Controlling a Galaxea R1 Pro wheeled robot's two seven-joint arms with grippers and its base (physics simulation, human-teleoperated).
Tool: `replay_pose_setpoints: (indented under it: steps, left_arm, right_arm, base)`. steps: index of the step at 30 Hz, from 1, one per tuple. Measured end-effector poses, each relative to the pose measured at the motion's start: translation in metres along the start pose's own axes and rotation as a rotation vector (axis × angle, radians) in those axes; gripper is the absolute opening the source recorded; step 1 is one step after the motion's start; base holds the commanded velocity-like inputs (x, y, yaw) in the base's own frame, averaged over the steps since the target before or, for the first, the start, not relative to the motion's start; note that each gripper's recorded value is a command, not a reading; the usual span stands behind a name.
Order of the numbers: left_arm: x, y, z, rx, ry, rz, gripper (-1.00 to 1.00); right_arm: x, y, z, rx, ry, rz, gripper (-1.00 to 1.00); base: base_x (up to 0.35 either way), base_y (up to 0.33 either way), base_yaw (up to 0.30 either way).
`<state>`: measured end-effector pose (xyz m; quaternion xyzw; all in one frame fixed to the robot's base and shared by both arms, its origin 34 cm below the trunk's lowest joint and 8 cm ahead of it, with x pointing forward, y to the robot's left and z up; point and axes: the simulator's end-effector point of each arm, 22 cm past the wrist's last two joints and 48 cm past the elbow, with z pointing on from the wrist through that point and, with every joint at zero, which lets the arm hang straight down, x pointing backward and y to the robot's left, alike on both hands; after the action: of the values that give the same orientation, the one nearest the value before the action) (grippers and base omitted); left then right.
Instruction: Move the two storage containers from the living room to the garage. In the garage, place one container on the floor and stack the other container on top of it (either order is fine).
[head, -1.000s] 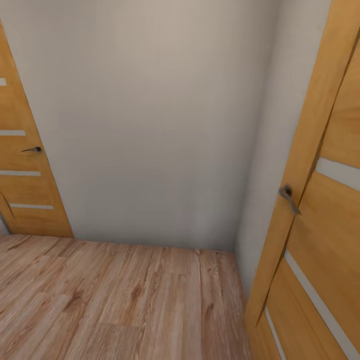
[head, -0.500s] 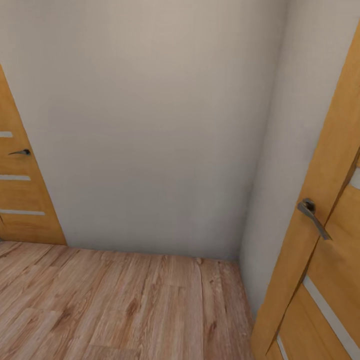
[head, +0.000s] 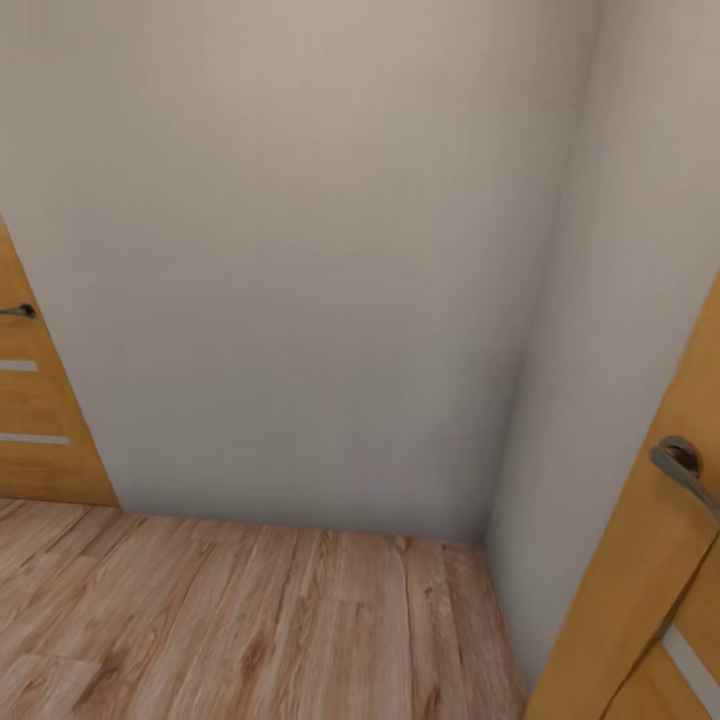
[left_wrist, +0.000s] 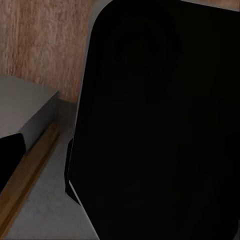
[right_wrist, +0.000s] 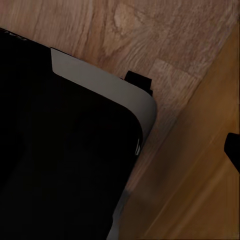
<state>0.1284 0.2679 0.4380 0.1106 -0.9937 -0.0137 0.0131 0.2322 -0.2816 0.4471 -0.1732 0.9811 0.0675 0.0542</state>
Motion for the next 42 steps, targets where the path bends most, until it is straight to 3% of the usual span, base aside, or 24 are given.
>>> replay_pose_setpoints:
  steps: [18, 42]
  left_arm:
    - [0.0003, 0.0001, 0.0000, 0.000, 0.001, 0.000, 1.00]
    - [-0.0003, 0.0001, 0.0000, -0.001, -0.001, 0.000, 1.00]
  right_arm:
    - [-0.0005, 0.0003, 0.0003, 0.004, 0.000, -0.008, 1.00]
    - [-0.0012, 0.0009, 0.0006, 0.004, -0.001, -0.010, 1.00]
  base:
    - [0.321, 0.000, 0.010]
    - [0.312, 0.000, 0.263]
